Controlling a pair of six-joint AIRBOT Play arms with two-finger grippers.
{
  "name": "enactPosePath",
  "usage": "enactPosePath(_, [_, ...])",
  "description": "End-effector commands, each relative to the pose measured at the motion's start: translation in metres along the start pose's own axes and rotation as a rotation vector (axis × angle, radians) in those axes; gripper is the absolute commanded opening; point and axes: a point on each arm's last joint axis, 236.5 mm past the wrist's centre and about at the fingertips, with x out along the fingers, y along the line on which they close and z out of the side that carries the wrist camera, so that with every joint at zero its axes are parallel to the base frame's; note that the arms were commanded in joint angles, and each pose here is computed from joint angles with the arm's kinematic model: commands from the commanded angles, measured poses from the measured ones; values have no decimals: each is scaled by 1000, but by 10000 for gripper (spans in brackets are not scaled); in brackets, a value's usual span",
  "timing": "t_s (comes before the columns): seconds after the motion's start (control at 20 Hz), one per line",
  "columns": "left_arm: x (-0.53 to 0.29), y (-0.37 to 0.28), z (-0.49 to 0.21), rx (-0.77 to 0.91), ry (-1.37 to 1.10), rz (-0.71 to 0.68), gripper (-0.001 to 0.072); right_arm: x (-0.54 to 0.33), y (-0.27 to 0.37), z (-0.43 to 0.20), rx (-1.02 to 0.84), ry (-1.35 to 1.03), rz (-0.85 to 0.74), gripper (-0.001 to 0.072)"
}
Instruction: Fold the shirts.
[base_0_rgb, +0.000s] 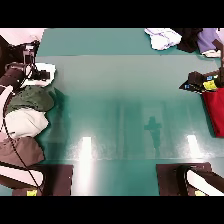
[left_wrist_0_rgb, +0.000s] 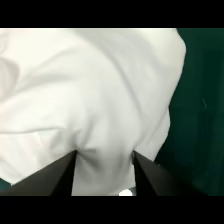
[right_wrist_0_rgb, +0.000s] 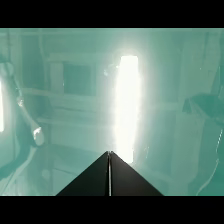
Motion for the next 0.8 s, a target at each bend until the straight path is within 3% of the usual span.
enactPosePath(0.0, [2,13,-1,-28,-3,18,387,0,0,0,0,-1,1,14])
enactPosePath(0.05, [2,13,-1,-26,-3,18,128,0,1,0,-1,0,1,14])
enactPosePath(0.1, [2,12,-1,-29,-2,16,29,0,1,0,-1,0,1,14])
enactPosePath(0.25, [-8,7,4,-95,15,-18,28,0,1,0,-1,-1,1,14])
enactPosePath(0.4, [-68,1,73,-51,-160,-45,28,0,1,3,0,-13,3,14])
enactPosePath(0.6, [-238,-37,174,97,-477,-158,28,-2,2,10,-1,-44,3,14])
enactPosePath(0.75, [-379,-94,187,197,-626,-398,28,-22,12,33,-34,-130,7,14])
